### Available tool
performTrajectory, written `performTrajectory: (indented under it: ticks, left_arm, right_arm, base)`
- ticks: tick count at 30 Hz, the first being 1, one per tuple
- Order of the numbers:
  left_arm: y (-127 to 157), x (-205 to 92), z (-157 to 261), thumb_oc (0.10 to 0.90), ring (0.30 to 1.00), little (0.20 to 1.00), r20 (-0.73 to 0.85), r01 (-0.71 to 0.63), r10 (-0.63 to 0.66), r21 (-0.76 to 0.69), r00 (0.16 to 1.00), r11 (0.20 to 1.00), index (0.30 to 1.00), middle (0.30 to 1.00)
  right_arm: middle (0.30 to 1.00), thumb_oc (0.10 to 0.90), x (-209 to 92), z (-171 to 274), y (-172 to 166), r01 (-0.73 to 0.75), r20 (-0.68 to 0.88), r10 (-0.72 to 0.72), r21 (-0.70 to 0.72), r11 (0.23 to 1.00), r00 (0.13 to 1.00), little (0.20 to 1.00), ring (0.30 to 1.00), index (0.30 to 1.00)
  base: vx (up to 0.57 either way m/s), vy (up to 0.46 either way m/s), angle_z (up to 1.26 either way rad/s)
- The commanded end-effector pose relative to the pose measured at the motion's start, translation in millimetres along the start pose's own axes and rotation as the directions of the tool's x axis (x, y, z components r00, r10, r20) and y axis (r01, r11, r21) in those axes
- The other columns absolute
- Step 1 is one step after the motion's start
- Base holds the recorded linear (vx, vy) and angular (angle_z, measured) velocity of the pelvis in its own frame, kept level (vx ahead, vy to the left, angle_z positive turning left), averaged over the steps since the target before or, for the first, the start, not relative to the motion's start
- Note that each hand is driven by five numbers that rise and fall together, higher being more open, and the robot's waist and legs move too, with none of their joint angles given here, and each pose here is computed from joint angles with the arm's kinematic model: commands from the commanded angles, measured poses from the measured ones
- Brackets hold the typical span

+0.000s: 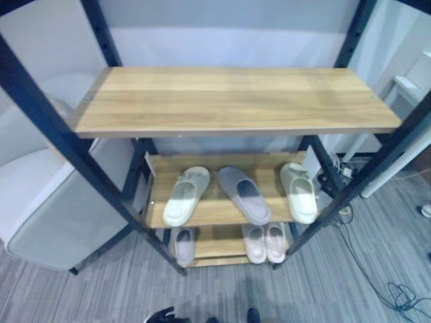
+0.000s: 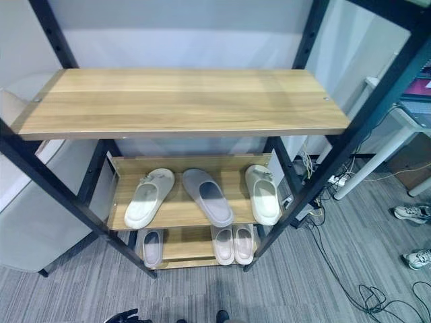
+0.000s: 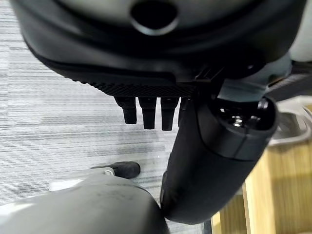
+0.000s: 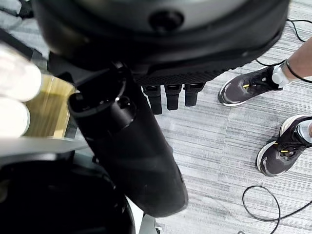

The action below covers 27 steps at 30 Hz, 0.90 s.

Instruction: Arrange the slippers neatly on the shoe rack.

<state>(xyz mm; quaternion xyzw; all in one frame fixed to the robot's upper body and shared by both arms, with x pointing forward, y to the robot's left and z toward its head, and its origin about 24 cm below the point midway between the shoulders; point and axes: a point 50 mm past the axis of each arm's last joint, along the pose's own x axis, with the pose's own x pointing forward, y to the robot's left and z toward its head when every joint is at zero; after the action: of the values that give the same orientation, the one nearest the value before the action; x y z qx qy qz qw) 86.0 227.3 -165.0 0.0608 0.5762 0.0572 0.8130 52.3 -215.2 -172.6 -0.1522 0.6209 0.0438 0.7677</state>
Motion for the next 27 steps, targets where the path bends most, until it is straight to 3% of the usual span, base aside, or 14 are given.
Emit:
performTrajectory:
  ticks: [1, 2, 3, 7, 10, 13, 15, 16, 18, 24, 25, 26, 27]
  left_arm:
    - [-12.0, -0.6, -8.7, 0.800, 0.900, 0.900, -0.039, 0.041, -0.038, 0.087, 0.999, 0.995, 0.900, 0.900]
    - [-12.0, -0.6, -8.7, 0.800, 0.900, 0.900, -0.039, 0.041, -0.038, 0.087, 0.999, 0.995, 0.900, 0.900]
    - [-26.1, 1.6, 15.5, 0.800, 0.900, 0.900, 0.068, 0.044, -0.040, -0.062, 0.997, 0.997, 0.900, 0.900]
    - [-32.2, 0.4, 7.4, 0.800, 0.900, 0.900, 0.049, 0.077, -0.078, 0.020, 0.996, 0.997, 0.900, 0.900]
    - [-26.4, 1.5, 14.2, 0.800, 0.900, 0.900, 0.056, 0.059, -0.064, 0.101, 0.996, 0.993, 0.900, 0.900]
    - [-22.7, 1.6, 17.7, 0.800, 0.900, 0.900, 0.073, 0.050, -0.058, 0.105, 0.996, 0.993, 0.900, 0.900]
    - [-23.1, 1.0, 16.0, 0.800, 0.900, 0.900, 0.078, 0.051, -0.065, 0.165, 0.995, 0.985, 0.900, 0.900]
    - [-23.3, 1.0, 15.8, 0.800, 0.900, 0.900, 0.077, 0.052, -0.065, 0.165, 0.995, 0.985, 0.900, 0.900]
    - [-25.3, 0.8, 13.2, 0.800, 0.900, 0.900, 0.069, 0.056, -0.071, 0.203, 0.995, 0.978, 0.900, 0.900]
    - [-32.2, 0.7, 12.6, 0.800, 0.900, 0.900, 0.063, 0.066, -0.085, 0.259, 0.994, 0.964, 0.900, 0.900]
    - [-31.8, 0.4, 7.8, 0.800, 0.900, 0.900, 0.045, 0.065, -0.080, 0.272, 0.996, 0.960, 0.900, 0.900]
    - [-32.1, 0.4, 7.7, 0.800, 0.900, 0.900, 0.045, 0.065, -0.080, 0.272, 0.996, 0.960, 0.900, 0.900]
    - [-29.2, 0.1, 3.2, 0.800, 0.900, 0.900, 0.031, 0.061, -0.073, 0.284, 0.997, 0.957, 0.900, 0.900]
  right_arm:
    - [0.900, 0.800, -0.4, 8.9, -18.6, 0.048, 0.041, -0.047, -0.032, 0.998, 0.998, 0.900, 0.900, 0.900]
    - [0.900, 0.800, -0.4, 8.9, -18.6, 0.048, 0.041, -0.047, -0.032, 0.998, 0.998, 0.900, 0.900, 0.900]
    - [0.900, 0.800, -2.9, 21.5, -41.2, 0.102, 0.122, -0.157, 0.366, 0.925, 0.980, 0.900, 0.900, 0.900]
    - [0.900, 0.800, -3.5, 24.2, -41.3, 0.065, 0.147, -0.129, 0.378, 0.924, 0.981, 0.900, 0.900, 0.900]
    - [0.900, 0.800, -8.4, 66.6, -44.3, 0.083, 0.309, -0.126, 0.150, 0.985, 0.943, 0.900, 0.900, 0.900]
    - [0.900, 0.800, -17.9, 94.0, -43.8, 0.081, 0.440, -0.096, 0.052, 0.995, 0.893, 0.900, 0.900, 0.900]
    - [0.900, 0.800, -49.5, 138.9, -44.6, 0.094, 0.667, -0.017, -0.080, 0.992, 0.745, 0.900, 0.900, 0.900]
    - [0.900, 0.800, -49.6, 138.5, -44.9, 0.095, 0.666, -0.017, -0.081, 0.992, 0.745, 0.900, 0.900, 0.900]
    - [0.900, 0.800, -84.9, 172.7, -44.0, 0.144, 0.809, 0.077, -0.196, 0.970, 0.583, 0.900, 0.900, 0.900]
    - [0.900, 0.800, -132.2, 204.3, -43.7, 0.237, 0.912, 0.157, -0.259, 0.936, 0.379, 0.900, 0.900, 0.900]
    - [0.900, 0.800, -152.8, 216.3, -44.0, 0.288, 0.940, 0.179, -0.265, 0.920, 0.292, 0.900, 0.900, 0.900]
    - [0.900, 0.800, -153.1, 216.0, -44.2, 0.288, 0.939, 0.179, -0.265, 0.920, 0.292, 0.900, 0.900, 0.900]
    - [0.900, 0.800, -172.9, 222.5, -44.3, 0.327, 0.958, 0.199, -0.259, 0.909, 0.207, 0.900, 0.900, 0.900]
  base:
    - [0.03, -0.047, -0.05]
    - [0.03, -0.042, -0.02]
    - [-0.02, -0.111, 0.01]
    - [-0.03, -0.070, 0.05]
    - [-0.10, -0.031, 0.22]
    - [-0.04, 0.002, 0.43]
    - [-0.02, 0.026, 0.34]
    - [-0.01, 0.042, 0.22]
    - [0.00, 0.071, -0.02]
    - [-0.01, 0.091, 0.04]
    - [0.00, 0.147, 0.46]
    - [0.05, 0.237, 0.41]
    - [0.07, 0.166, 0.22]
